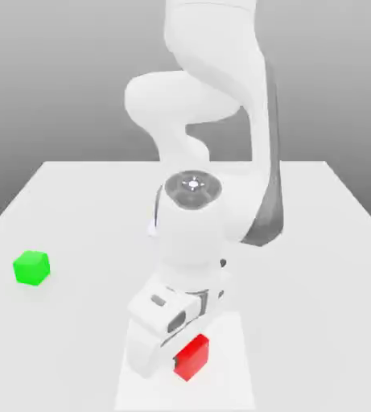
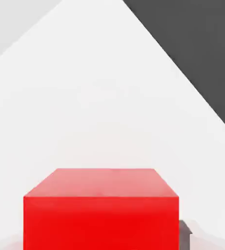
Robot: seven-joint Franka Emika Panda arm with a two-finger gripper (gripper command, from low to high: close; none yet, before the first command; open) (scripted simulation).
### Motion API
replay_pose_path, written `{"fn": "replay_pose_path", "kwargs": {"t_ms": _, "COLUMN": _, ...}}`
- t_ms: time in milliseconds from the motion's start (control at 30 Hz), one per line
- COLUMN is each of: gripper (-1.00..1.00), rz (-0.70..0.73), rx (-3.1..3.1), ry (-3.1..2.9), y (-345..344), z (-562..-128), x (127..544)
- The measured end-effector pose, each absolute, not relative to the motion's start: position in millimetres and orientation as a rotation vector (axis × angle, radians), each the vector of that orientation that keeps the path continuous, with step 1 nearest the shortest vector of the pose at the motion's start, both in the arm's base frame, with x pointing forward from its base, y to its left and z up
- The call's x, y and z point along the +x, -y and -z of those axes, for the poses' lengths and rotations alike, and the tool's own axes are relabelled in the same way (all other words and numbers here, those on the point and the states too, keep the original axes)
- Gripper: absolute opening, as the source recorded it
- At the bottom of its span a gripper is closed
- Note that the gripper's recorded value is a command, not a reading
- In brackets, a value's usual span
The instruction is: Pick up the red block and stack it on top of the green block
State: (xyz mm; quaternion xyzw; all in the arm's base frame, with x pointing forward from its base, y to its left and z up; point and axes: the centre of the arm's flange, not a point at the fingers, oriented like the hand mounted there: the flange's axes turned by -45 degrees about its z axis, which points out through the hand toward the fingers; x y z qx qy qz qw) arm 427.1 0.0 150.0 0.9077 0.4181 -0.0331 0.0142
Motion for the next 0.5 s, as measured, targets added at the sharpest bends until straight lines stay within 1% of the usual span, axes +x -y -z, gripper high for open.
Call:
{"fn": "replay_pose_path", "kwargs": {"t_ms": 233, "gripper": -1.0, "rz": 0.109, "rx": 2.823, "ry": -1.296, "y": 1.3, "z": -165.9, "x": 427.7}}
{"fn": "replay_pose_path", "kwargs": {"t_ms": 500, "gripper": -1.0, "rz": 0.064, "rx": 2.835, "ry": -1.303, "y": -3.1, "z": -190.2, "x": 429.6}}
